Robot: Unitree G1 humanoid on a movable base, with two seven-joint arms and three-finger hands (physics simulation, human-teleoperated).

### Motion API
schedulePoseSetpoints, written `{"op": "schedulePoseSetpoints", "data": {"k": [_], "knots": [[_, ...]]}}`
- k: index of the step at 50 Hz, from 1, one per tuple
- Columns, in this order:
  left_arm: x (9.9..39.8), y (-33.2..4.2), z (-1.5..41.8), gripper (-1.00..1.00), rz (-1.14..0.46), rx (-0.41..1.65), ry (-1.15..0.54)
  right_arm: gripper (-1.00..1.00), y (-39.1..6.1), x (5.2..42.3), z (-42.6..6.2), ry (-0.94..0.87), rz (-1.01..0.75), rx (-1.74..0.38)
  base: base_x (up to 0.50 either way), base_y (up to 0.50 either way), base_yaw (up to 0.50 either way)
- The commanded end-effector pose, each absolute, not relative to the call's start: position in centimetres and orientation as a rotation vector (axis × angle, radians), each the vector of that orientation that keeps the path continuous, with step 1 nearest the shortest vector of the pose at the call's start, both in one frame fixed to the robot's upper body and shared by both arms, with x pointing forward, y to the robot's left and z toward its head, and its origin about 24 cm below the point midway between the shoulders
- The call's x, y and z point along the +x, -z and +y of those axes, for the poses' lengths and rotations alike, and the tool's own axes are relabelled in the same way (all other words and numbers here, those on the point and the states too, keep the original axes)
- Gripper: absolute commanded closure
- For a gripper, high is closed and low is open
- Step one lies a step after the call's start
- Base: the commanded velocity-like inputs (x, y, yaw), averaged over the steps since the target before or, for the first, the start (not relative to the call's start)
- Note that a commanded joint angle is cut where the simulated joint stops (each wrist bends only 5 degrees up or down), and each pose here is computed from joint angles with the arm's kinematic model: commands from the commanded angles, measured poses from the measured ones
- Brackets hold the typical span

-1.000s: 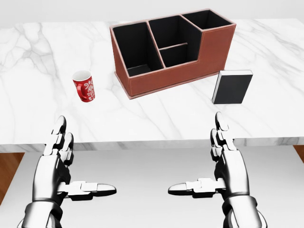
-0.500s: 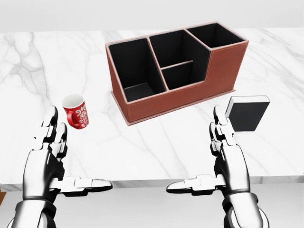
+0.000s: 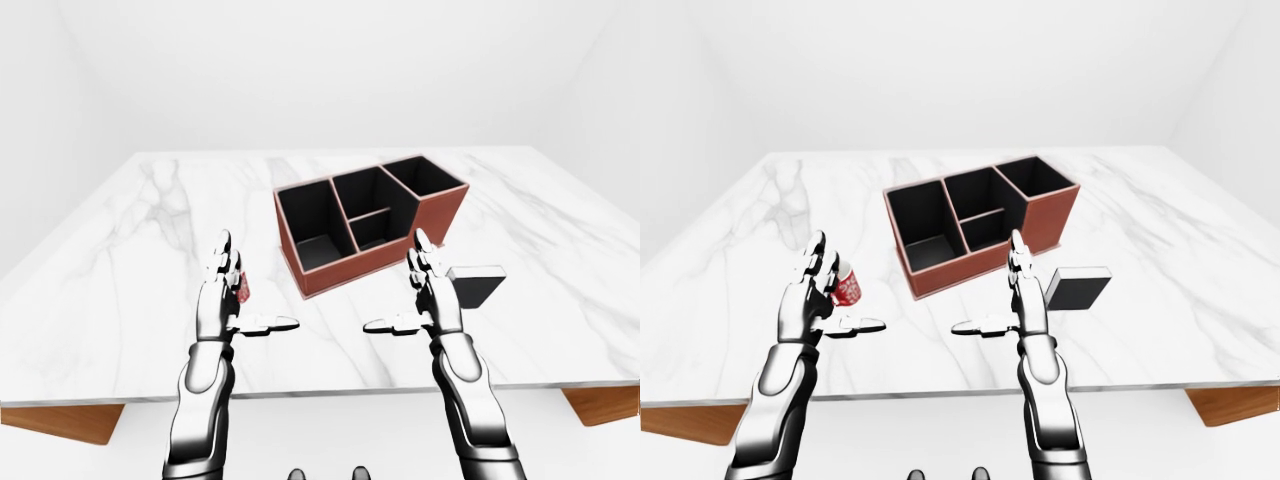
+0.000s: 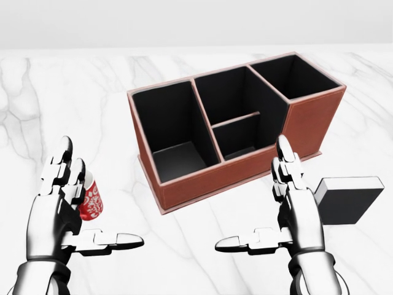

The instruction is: Pick up the book and place it in the left compartment of the caddy.

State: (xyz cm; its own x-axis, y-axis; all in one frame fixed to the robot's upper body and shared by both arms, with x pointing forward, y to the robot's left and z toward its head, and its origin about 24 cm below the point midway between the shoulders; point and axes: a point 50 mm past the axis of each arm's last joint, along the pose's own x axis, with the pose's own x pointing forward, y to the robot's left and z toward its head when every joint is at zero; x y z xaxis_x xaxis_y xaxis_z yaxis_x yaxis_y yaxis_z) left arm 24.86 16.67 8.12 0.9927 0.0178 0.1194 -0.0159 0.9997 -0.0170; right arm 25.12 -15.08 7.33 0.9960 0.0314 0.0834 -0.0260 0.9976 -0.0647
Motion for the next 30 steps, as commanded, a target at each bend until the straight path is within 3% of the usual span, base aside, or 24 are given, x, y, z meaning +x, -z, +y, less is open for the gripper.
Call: {"op": "schedulePoseSetpoints", "data": {"k": [1, 13, 24, 30], "knots": [[24.7, -8.1, 16.7, -1.00, -0.122, -0.020, -0.017, -1.00, -7.4, 24.9, -15.1, -0.027, -0.087, -0.065, 0.50, 0.00, 0.00], [24.7, -8.0, 16.8, -1.00, -0.117, -0.022, -0.019, -1.00, -7.5, 24.8, -15.2, -0.016, -0.094, -0.054, 0.50, 0.00, 0.00], [24.9, -7.5, 17.1, -1.00, -0.095, -0.027, -0.024, -1.00, -7.9, 24.7, -15.5, -0.003, -0.108, -0.074, 0.00, 0.00, 0.00], [24.9, -7.6, 17.2, -1.00, -0.097, -0.030, -0.029, -1.00, -10.6, 24.1, -16.5, 0.000, -0.222, -0.115, 0.00, 0.00, 0.00]]}}
